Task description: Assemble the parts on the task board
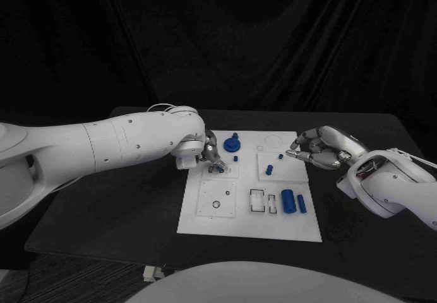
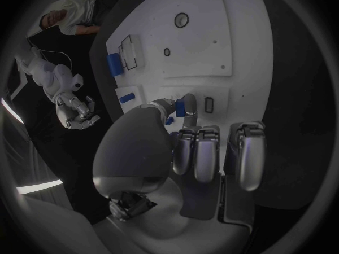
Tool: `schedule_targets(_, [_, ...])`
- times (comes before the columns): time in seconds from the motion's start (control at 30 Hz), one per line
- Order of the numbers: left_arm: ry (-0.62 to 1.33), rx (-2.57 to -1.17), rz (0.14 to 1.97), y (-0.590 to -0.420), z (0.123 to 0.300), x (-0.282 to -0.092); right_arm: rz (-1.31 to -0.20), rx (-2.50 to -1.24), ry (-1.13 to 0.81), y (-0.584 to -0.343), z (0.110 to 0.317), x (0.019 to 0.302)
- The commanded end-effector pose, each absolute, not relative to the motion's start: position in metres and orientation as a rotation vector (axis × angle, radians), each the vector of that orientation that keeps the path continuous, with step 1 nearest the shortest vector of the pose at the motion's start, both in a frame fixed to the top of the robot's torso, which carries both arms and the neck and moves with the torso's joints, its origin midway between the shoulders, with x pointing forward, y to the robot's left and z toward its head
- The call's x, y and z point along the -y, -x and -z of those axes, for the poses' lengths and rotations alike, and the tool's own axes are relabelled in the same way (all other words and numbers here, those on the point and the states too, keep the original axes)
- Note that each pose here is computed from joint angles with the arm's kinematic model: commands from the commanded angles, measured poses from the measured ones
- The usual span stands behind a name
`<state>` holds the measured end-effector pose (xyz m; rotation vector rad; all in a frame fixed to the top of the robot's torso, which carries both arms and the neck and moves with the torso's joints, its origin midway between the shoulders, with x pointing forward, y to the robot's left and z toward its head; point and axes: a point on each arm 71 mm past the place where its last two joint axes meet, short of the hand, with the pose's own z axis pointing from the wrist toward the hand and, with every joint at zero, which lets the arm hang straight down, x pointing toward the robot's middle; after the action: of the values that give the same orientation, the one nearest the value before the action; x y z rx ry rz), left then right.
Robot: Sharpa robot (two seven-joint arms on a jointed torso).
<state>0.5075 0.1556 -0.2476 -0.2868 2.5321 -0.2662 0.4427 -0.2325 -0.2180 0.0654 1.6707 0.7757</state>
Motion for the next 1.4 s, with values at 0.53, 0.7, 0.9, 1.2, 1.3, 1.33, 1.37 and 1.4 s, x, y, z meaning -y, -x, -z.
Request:
schedule_targets(0.53, [0.215, -2.513, 0.194, -0.506, 0.245, -0.146, -0.762, -1.694, -0.076, -0.442, 0.221, 0.232])
schedule_targets(0.7, [0.212, -2.513, 0.196, -0.507, 0.246, -0.143, -0.762, -1.695, -0.076, -0.442, 0.221, 0.232])
schedule_targets(0.9, [0.199, -2.523, 0.193, -0.507, 0.247, -0.141, -0.762, -1.698, -0.075, -0.442, 0.222, 0.232])
schedule_targets(1.2, [0.205, -2.531, 0.174, -0.508, 0.249, -0.144, -0.76, -1.701, -0.076, -0.442, 0.222, 0.232])
schedule_targets(1.3, [0.205, -2.533, 0.169, -0.508, 0.249, -0.145, -0.759, -1.704, -0.077, -0.442, 0.222, 0.232])
schedule_targets(1.33, [0.204, -2.535, 0.168, -0.507, 0.249, -0.145, -0.758, -1.705, -0.077, -0.442, 0.223, 0.232])
schedule_targets(1.37, [0.203, -2.536, 0.167, -0.507, 0.249, -0.145, -0.758, -1.705, -0.077, -0.442, 0.223, 0.232])
schedule_targets(1.4, [0.202, -2.537, 0.166, -0.507, 0.249, -0.145, -0.758, -1.705, -0.077, -0.442, 0.223, 0.232])
